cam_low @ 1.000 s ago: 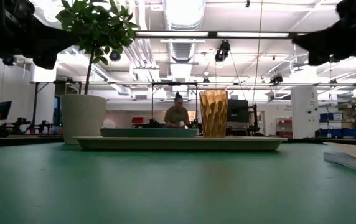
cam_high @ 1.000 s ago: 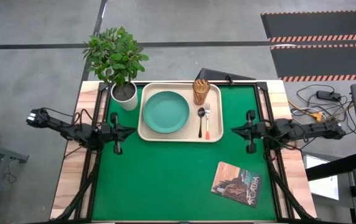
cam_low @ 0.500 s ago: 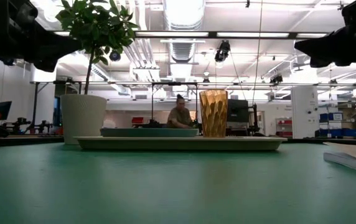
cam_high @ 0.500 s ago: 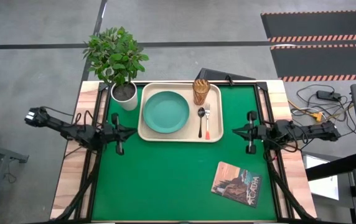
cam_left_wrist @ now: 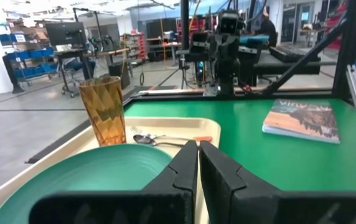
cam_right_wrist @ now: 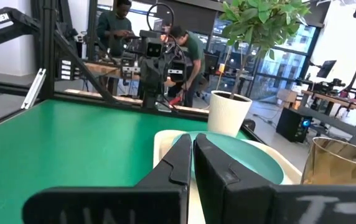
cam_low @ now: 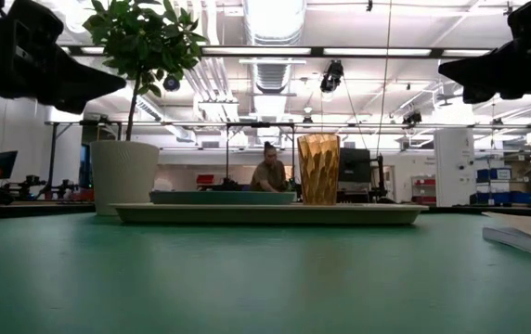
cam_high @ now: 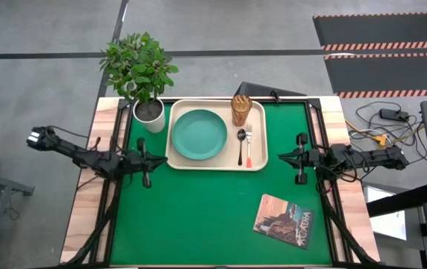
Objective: Pick and place plate/cup/fork/spoon on tray
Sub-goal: Return to Home Position
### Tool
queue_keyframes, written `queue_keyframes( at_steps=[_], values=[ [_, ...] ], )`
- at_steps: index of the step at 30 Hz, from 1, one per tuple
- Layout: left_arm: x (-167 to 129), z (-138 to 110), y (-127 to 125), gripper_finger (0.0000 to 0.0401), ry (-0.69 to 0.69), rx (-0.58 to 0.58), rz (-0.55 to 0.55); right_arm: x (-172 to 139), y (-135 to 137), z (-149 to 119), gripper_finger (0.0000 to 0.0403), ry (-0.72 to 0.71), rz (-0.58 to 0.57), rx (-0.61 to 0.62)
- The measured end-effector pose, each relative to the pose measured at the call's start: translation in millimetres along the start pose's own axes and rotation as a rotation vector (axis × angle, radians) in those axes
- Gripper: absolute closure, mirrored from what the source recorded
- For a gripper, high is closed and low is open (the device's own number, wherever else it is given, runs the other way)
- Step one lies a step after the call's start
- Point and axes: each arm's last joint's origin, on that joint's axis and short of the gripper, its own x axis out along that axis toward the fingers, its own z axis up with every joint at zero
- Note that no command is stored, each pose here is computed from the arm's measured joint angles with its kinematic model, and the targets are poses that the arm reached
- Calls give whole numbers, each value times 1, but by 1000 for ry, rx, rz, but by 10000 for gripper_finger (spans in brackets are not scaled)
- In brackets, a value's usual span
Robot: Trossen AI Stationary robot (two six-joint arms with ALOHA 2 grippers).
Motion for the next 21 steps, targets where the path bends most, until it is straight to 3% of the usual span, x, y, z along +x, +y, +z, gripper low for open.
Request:
queue_keyframes(
  at_steps=[21],
  values=[
    [7,-15,-5,401,126,79,-9,0,0,0,394,1,0,0]
  ],
)
